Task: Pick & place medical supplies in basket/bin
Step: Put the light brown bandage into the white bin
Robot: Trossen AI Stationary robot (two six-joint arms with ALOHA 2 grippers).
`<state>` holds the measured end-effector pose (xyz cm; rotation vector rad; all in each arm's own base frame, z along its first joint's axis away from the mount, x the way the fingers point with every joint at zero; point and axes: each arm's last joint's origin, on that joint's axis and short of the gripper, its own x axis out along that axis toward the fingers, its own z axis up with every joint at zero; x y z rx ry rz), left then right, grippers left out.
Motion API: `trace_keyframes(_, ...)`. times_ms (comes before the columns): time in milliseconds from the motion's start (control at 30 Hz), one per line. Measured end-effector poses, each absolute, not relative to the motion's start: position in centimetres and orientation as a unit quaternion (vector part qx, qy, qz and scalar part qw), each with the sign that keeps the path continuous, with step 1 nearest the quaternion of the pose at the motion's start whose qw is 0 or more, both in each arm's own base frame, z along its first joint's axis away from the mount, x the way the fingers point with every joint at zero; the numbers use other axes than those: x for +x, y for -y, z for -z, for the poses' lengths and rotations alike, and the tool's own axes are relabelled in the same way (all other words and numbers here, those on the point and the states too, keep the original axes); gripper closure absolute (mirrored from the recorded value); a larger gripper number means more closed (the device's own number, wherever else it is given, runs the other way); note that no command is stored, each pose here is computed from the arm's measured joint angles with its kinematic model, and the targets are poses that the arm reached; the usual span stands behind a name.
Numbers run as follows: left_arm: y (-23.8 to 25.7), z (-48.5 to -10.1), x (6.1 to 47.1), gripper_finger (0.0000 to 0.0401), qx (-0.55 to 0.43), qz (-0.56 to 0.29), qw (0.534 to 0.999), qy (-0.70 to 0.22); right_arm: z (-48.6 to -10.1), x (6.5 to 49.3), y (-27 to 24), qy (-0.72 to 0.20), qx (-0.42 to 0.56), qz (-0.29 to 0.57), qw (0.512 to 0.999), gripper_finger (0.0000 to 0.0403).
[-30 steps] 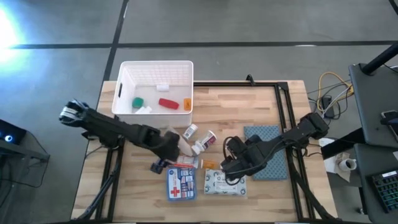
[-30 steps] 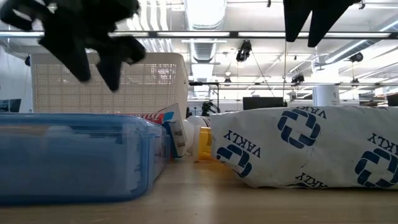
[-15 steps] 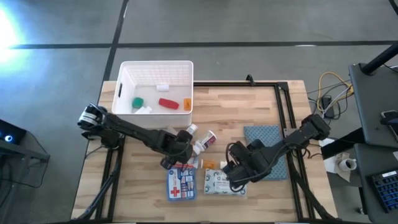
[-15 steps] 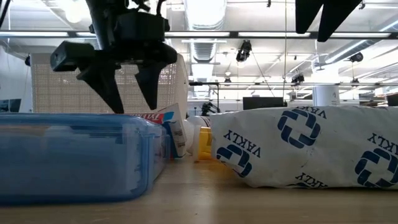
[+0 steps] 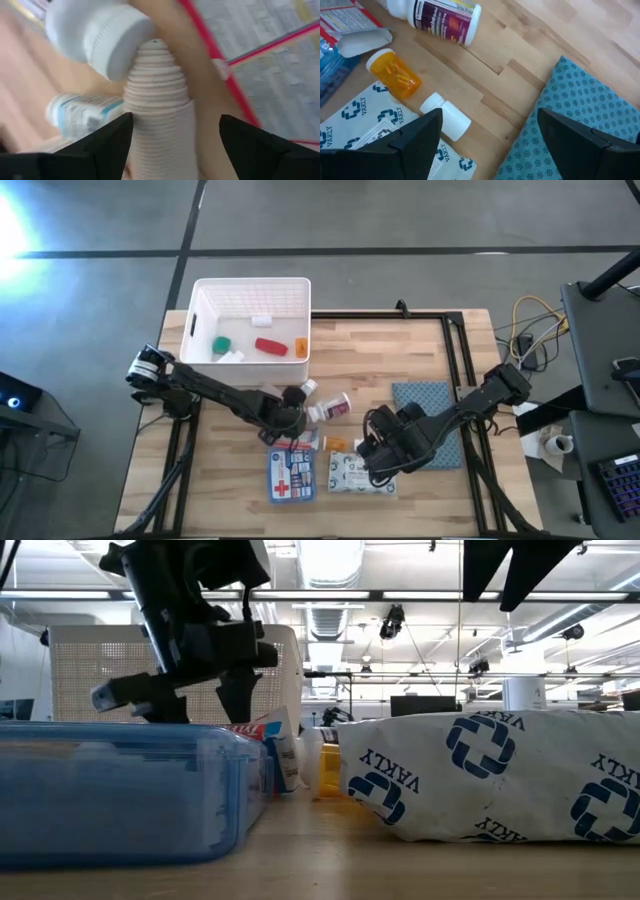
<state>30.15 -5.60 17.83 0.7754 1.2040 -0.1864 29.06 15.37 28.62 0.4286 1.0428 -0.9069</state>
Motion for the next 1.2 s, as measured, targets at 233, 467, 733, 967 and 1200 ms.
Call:
trace_keyframes(233, 4.7, -18.0, 30.6, 0.0126, 0.344, 0.065, 0.762, -0.544, -28.6, 29.1, -15.3, -0.476, 0.197, 0.416, 0.749, 0.0088)
trace_keyframes(467, 2.5, -16.8, 29.8, 0.0126, 0.276, 0.036, 0.763, -0.583, -28.6, 29.2, -15.2, -0.473, 0.203, 0.42, 0.747, 0.0087)
trace_keyframes(733, 2.2, -14.8, 28.2, 0.0129, 0.242, 0.042, 0.753, -0.611, -28.6, 29.2, -15.2, -0.472, 0.204, 0.422, 0.747, 0.0087)
trace_keyframes(967, 2.5, -14.3, 27.6, 0.0186, 0.179, 0.02, 0.76, -0.625, -28.6, 29.2, -15.2, -0.472, 0.204, 0.422, 0.747, 0.0087)
trace_keyframes(1200, 2.9, -16.1, 28.4, 0.0287, 0.084, -0.026, 0.773, -0.628, -28.6, 29.2, -15.2, -0.471, 0.204, 0.422, 0.747, 0.0087)
